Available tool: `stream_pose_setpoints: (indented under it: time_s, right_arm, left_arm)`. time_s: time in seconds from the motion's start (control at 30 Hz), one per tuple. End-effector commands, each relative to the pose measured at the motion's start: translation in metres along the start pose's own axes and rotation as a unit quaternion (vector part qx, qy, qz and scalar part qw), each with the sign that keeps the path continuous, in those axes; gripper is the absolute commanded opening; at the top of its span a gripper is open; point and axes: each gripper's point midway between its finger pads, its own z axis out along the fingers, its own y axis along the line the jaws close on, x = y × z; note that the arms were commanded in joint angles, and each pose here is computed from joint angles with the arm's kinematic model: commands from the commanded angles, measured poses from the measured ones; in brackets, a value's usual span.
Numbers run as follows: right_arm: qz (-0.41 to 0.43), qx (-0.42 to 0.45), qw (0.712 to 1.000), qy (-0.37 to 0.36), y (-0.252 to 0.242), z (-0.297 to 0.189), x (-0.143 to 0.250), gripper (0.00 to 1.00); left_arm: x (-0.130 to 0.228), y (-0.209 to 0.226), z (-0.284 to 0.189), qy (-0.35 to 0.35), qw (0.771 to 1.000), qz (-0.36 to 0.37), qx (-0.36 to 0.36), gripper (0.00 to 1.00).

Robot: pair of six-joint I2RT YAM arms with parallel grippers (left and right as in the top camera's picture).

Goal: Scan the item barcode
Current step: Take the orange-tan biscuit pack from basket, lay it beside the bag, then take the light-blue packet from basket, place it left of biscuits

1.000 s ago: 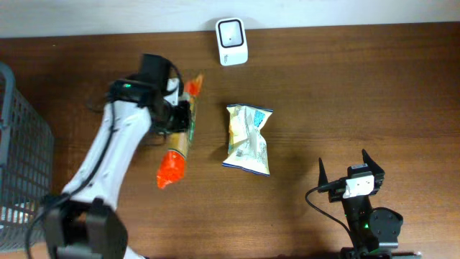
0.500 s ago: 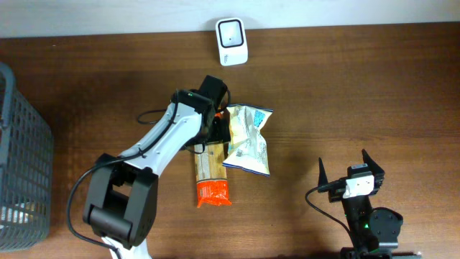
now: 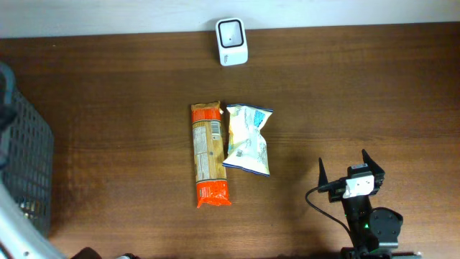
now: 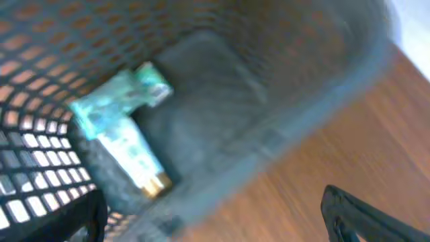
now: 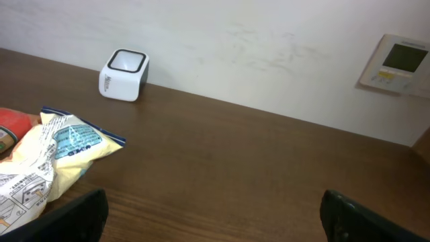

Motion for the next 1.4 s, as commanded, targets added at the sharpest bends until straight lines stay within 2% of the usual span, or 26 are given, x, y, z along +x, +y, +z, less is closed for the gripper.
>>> stream_pose_setpoints:
  time_s: [0.0, 0.07, 0.1, 0.27, 0.3, 0.37, 0.4, 0.47, 0.53, 0.67, 0.8, 0.9, 0.93, 1.07, 1.1, 1.17, 1.37]
  right_arm:
    - [0.004, 0.007, 1.0, 0.003, -0.003, 0.0, 0.003, 0.99]
    - [0.004, 0.007, 1.0, 0.003, -0.003, 0.0, 0.003, 0.99]
    - [0.004, 0.007, 1.0, 0.003, -0.003, 0.0, 0.003, 0.99]
    - [0.004, 0.007, 1.0, 0.003, -0.003, 0.0, 0.003, 0.99]
    - [0.004, 0.007, 1.0, 0.003, -0.003, 0.0, 0.003, 0.99]
    - [0.004, 0.007, 1.0, 0.003, -0.003, 0.0, 0.003, 0.99]
    - [0.004, 0.008, 1.0, 0.003, -0.003, 0.0, 0.003, 0.99]
    - [0.004, 0.007, 1.0, 0.003, -0.003, 0.0, 0.003, 0.99]
    - [0.004, 0.008, 1.0, 0.003, -0.003, 0.0, 0.003, 0.99]
    - [0.004, 0.007, 1.0, 0.003, -0.003, 0.0, 0.003, 0.99]
    - [0.004, 0.008, 1.0, 0.003, -0.003, 0.0, 0.003, 0.99]
    - [0.004, 0.008, 1.0, 0.003, -0.003, 0.0, 0.003, 0.99]
    - [0.004, 0.007, 1.0, 0.003, -0.003, 0.0, 0.003, 0.99]
    - [0.004, 0.007, 1.0, 0.003, -0.003, 0.0, 0.003, 0.99]
    - [0.004, 0.007, 1.0, 0.003, -0.003, 0.0, 0.003, 0.99]
    - [0.004, 0.007, 1.0, 0.003, -0.003, 0.0, 0.003, 0.99]
    - [0.004, 0.007, 1.0, 0.003, -0.003, 0.0, 0.003, 0.99]
  left_arm:
    - [0.0, 0.041, 0.047, 0.016, 0.998, -0.046, -0.029, 1.0]
    - [0.009, 0.065, 0.09, 0.019, 0.997, -0.049, -0.051, 1.0]
    - [0.018, 0.081, 0.117, 0.022, 0.998, -0.006, -0.067, 1.0]
    - [0.035, 0.128, 0.156, 0.026, 0.99, 0.093, -0.105, 0.99]
    - [0.033, 0.135, 0.16, 0.019, 0.988, 0.11, -0.11, 0.93]
    - [0.028, 0.141, 0.162, 0.011, 0.986, 0.123, -0.115, 0.89]
    - [0.029, 0.144, 0.169, 0.018, 0.982, 0.149, -0.116, 0.88]
    - [0.041, 0.151, 0.188, 0.057, 0.97, 0.197, -0.129, 0.79]
    - [0.049, 0.156, 0.205, 0.079, 0.964, 0.212, -0.138, 0.88]
    - [0.066, 0.158, 0.234, 0.117, 0.95, 0.259, -0.127, 0.91]
    - [0.075, 0.168, 0.267, 0.131, 0.946, 0.267, -0.127, 0.9]
    - [0.08, 0.168, 0.285, 0.135, 0.942, 0.281, -0.125, 0.86]
    - [0.079, 0.168, 0.287, 0.132, 0.942, 0.281, -0.126, 0.79]
    - [0.077, 0.168, 0.288, 0.128, 0.943, 0.281, -0.127, 0.1]
    - [0.077, 0.167, 0.288, 0.127, 0.943, 0.282, -0.127, 0.02]
    - [0.072, 0.161, 0.284, 0.119, 0.942, 0.286, -0.125, 0.0]
    - [0.008, 0.11, 0.224, 0.0, 0.942, 0.311, -0.123, 0.0]
